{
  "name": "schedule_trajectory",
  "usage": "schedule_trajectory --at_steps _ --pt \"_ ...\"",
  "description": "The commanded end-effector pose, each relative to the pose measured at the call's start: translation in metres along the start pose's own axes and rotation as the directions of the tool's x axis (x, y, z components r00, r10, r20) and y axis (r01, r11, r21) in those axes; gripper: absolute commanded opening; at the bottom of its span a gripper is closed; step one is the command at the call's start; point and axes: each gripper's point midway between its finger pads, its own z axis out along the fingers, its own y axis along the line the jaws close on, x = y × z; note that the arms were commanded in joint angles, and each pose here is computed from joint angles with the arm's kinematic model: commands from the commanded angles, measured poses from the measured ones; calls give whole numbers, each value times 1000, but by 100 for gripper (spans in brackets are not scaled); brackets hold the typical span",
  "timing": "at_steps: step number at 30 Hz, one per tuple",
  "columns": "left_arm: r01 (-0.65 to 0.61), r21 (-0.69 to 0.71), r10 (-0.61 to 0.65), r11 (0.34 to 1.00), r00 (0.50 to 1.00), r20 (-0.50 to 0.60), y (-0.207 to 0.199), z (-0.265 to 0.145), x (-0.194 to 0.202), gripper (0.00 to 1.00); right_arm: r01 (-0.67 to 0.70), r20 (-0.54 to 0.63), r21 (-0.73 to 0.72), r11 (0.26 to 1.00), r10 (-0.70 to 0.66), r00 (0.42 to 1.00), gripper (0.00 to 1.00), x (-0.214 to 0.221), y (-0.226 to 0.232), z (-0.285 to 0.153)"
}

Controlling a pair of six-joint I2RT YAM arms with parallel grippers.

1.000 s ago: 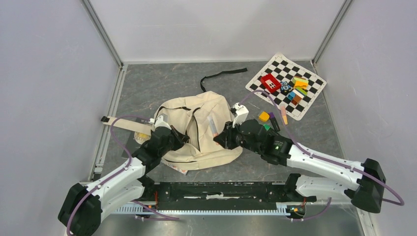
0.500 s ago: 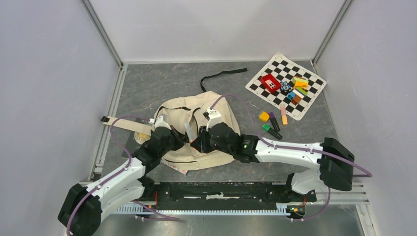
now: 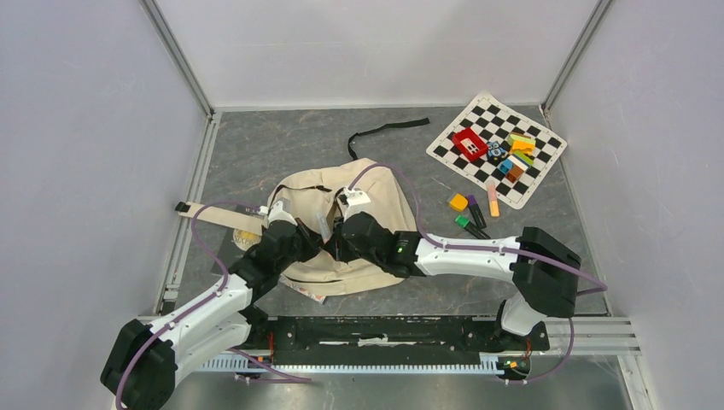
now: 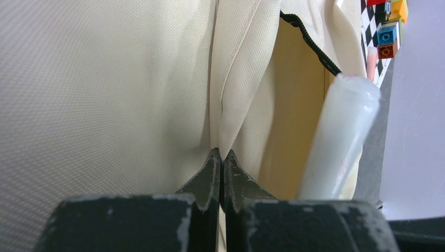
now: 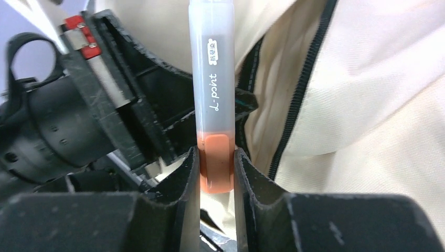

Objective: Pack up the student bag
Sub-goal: Place the stationery in the student bag.

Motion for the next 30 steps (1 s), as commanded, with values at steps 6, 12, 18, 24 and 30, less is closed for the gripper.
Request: schedule_trajectory --at_steps 6,12,18,24,30 --pt "21 37 -21 999 1000 -15 -8 -1 2 2 23 72 218 976 -40 997 0 -3 -46 8" --pt "24 38 -23 999 1000 -14 -9 -1 2 2 86 38 318 944 -103 994 0 4 -68 11" --pt "26 38 -25 999 1000 -14 -9 -1 2 2 105 31 328 939 -122 992 12 3 -70 10" --pt "27 43 -26 999 1000 -14 -10 -1 1 2 129 28 339 932 -147 989 55 -1 -68 9" --pt "29 45 -28 999 1000 -14 -11 -1 1 2 153 67 365 918 -190 979 65 -18 -69 -3"
